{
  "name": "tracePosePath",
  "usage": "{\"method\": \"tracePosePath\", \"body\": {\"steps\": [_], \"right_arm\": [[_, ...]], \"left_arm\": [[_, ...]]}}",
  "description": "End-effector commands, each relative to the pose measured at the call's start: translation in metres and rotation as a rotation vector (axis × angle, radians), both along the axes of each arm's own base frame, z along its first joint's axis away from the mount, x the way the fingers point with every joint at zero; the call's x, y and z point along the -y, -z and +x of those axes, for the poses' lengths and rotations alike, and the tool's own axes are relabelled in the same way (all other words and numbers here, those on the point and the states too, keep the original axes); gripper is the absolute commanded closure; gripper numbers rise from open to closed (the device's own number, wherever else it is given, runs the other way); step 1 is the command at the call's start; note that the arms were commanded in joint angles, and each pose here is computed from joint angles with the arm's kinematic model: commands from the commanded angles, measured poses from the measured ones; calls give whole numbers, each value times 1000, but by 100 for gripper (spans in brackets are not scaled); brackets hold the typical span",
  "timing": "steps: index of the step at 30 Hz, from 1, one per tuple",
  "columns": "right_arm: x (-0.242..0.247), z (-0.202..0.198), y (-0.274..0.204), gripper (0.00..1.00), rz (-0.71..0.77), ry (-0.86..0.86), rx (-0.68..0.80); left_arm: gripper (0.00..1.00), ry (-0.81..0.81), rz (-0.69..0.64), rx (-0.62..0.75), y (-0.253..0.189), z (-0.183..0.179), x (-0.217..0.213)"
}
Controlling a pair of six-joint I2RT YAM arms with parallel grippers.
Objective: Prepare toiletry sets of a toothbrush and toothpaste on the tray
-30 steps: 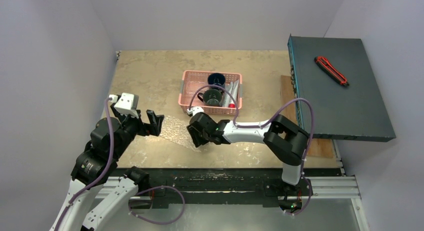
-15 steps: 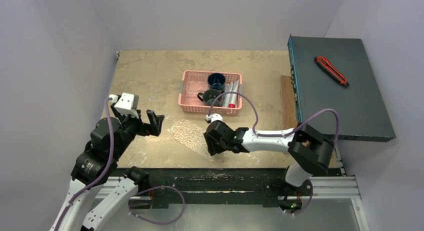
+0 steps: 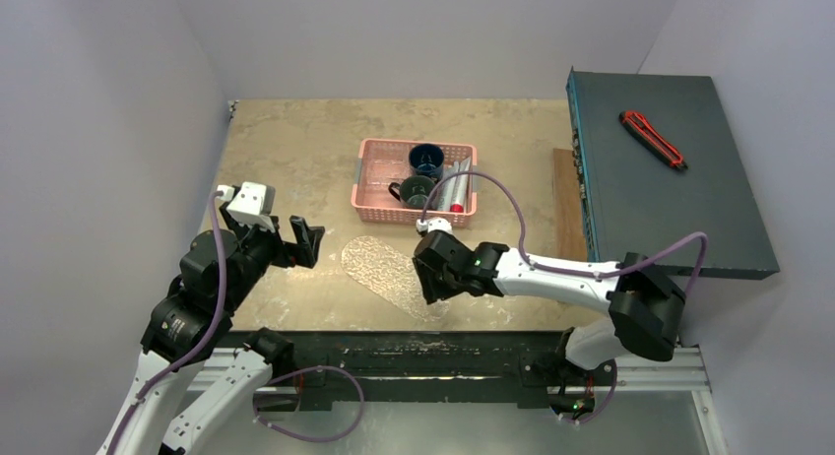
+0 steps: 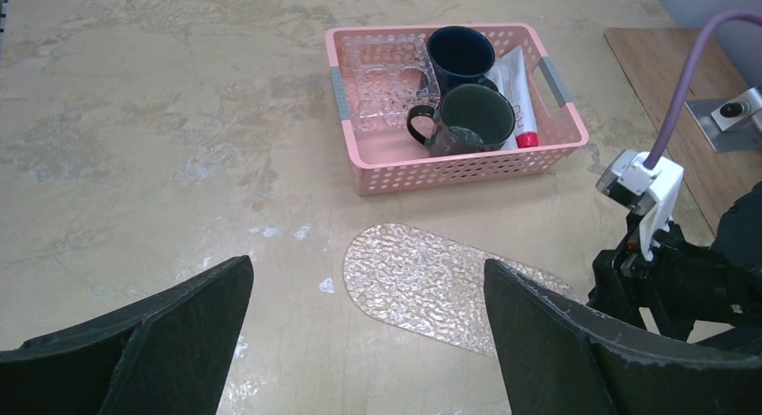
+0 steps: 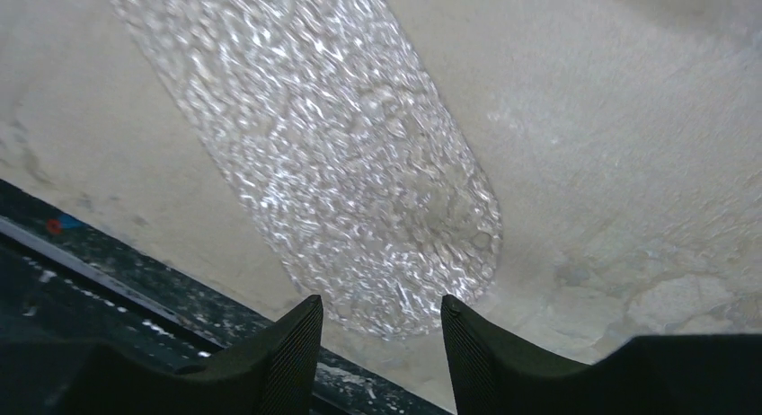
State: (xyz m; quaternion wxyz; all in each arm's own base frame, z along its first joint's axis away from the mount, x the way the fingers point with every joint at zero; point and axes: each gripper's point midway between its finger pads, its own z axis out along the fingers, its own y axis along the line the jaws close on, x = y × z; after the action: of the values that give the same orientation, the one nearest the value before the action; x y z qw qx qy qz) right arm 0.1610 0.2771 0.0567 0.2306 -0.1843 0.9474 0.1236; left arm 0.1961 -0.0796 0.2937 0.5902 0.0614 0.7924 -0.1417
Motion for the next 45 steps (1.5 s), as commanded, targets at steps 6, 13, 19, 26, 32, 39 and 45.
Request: {"method": "tracePosePath", "body": {"steps": [6, 13, 19, 26, 32, 39, 45], "right_arm": [[-51, 38, -63, 47, 160, 39, 136], [-100, 70, -82, 52, 235, 54, 202], [-121, 105, -72, 84, 211, 124, 276], [-131, 136, -59, 100, 183, 183, 318], [-136, 156, -47, 100, 145, 217, 345], [-130, 173, -31, 100, 88, 258, 372], [-124, 181, -16, 100, 33, 278, 392]], "left_arm": [[0, 11, -15, 37, -13, 2, 3], [0, 14, -16, 36, -14, 2, 3], [0, 11, -18, 41, -15, 1, 2], [0, 12, -19, 43, -15, 1, 2], [0, 12, -20, 45, -16, 0, 2], [0, 12, -19, 44, -15, 0, 2], [0, 14, -19, 43, -15, 0, 2]]}}
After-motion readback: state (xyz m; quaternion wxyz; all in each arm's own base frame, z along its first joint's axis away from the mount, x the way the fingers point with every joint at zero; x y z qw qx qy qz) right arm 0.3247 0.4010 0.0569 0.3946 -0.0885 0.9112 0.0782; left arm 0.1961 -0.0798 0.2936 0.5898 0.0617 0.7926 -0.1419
